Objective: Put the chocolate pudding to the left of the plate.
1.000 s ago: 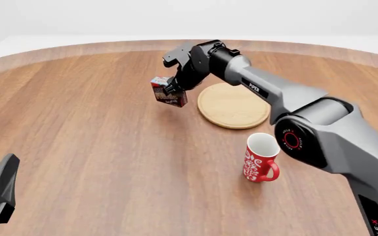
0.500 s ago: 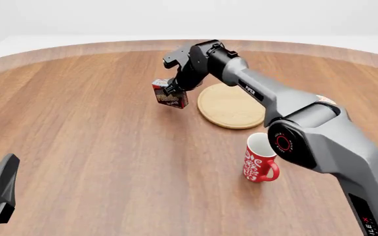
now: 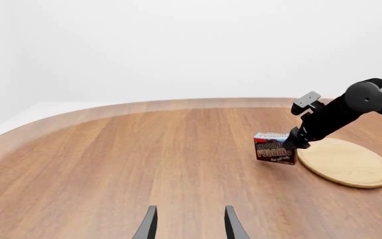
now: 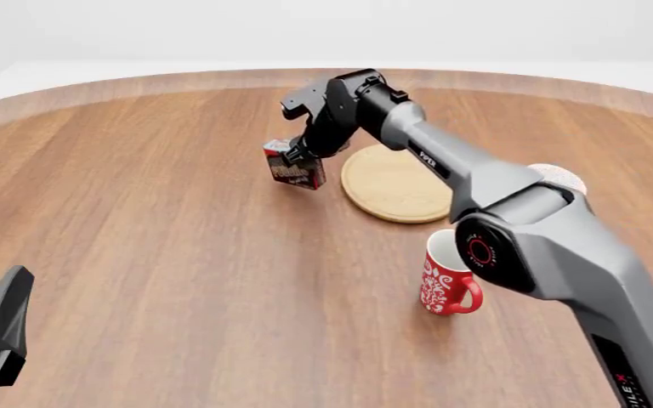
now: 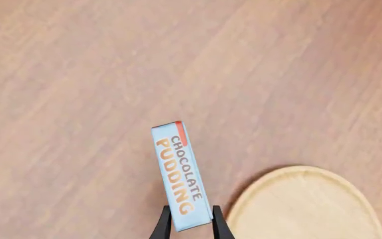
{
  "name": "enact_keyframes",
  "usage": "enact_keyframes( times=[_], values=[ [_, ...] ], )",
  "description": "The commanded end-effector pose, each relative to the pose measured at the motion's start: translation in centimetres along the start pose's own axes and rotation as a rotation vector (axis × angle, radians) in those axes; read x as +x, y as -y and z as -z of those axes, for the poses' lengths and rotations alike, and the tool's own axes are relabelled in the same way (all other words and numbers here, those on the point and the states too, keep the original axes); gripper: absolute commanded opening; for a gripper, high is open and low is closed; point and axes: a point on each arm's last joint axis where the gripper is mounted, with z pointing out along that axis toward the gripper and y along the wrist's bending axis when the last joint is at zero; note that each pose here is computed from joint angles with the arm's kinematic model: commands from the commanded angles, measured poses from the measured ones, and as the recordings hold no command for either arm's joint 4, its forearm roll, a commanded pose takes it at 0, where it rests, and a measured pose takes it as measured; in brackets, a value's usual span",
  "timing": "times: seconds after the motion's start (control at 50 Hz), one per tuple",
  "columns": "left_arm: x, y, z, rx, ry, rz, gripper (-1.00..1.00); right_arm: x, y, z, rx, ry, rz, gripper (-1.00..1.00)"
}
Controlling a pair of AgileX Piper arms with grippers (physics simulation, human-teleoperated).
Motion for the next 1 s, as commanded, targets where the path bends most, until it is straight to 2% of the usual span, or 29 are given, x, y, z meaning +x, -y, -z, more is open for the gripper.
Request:
enact_keyframes(
  times=[0.02, 0.24, 0.26, 0.28, 0.44, 0.76, 1.0],
  values=[
    [0.0, 0.0, 0.0, 0.0, 0.0, 0.0, 1.0, -0.1, 0.2, -0.2, 0.001, -0.011, -0.018, -1.0],
    [0.0, 0.0, 0.0, 0.0, 0.0, 0.0, 1.0, -0.2, 0.4, -0.2, 0.003, -0.008, -0.025, -1.0],
    [0.0, 0.0, 0.0, 0.0, 0.0, 0.0, 1.0, -0.1, 0.4, -0.3, 0.003, -0.011, -0.019, 1.0],
    [0.0, 0.0, 0.0, 0.0, 0.0, 0.0, 1.0, -0.3, -1.4, 0.7, -0.015, 0.008, -0.034, 1.0],
    [0.0, 0.0, 0.0, 0.0, 0.0, 0.0, 1.0, -0.5, -1.8, 2.7, -0.015, 0.044, -0.04, 1.0],
    [0.0, 0.0, 0.0, 0.0, 0.0, 0.0, 1.0, -0.1, -1.2, 3.8, -0.006, 0.061, -0.041, 1.0],
    [0.0, 0.0, 0.0, 0.0, 0.0, 0.0, 1.0, 0.8, -2.0, 7.5, -0.01, 0.099, -0.043, 1.0]
  ],
)
